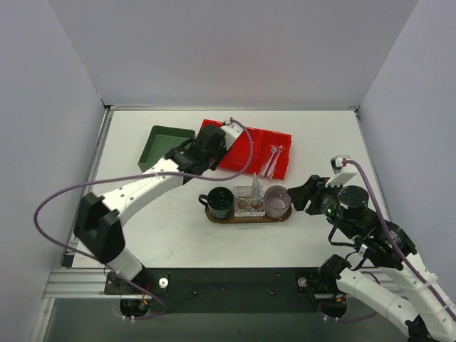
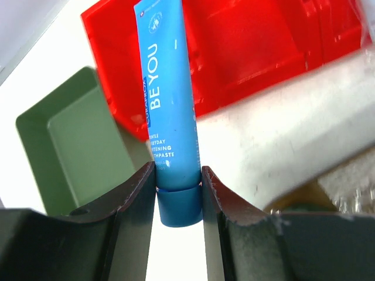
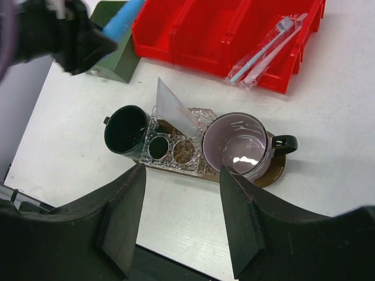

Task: Prepare toiletry sets of a toothbrush and toothpaste on the tray

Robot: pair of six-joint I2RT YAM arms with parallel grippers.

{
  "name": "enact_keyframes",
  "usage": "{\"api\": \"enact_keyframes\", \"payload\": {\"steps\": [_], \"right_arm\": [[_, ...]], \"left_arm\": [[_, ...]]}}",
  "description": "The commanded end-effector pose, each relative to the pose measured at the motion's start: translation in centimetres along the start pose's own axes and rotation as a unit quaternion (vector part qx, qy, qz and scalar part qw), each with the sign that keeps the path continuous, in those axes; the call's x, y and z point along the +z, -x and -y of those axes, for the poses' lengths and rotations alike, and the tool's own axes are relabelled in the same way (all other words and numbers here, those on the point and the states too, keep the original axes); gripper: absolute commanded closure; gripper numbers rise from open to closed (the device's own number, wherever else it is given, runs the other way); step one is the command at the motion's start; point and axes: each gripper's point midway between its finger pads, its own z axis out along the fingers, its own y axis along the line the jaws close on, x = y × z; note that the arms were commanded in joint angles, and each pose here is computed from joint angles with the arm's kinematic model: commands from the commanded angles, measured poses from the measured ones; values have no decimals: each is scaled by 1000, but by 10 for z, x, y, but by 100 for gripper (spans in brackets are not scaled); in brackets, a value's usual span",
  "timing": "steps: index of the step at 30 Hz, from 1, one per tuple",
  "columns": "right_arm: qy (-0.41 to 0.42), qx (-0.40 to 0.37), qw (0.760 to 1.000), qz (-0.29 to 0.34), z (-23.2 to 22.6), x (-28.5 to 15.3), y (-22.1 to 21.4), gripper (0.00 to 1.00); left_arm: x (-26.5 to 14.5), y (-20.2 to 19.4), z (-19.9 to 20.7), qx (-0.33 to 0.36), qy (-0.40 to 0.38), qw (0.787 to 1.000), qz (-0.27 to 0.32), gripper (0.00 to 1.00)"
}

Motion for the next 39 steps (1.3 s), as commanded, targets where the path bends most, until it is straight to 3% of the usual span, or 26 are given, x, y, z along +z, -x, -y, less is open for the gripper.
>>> {"api": "enact_keyframes", "payload": {"steps": [1,6,8,14,20,25,39], "right_arm": [[8,12,1000,-5,-14,6,14,51],[41,24,999,-25,-36,11,21,50],[47,34,998,-27,-45,13,30,49],[127,70,987,-72,-94,21,37,45],[167,68,978,-104,-130,34,38,43],[171,76,976,-113,-141,43,43,49],[119,100,980,-122,-115,64,39,53]], "left_arm": [[-68,40,-25,-54,6,989,138,100],[-125,23,-3,-49,-73,970,226,100],[-155,30,4,-43,-104,953,283,100],[-184,18,26,-7,-135,932,337,100],[-200,10,51,46,-137,925,352,100],[-204,8,58,64,-135,922,358,100],[-208,4,71,85,-134,918,364,100]]}}
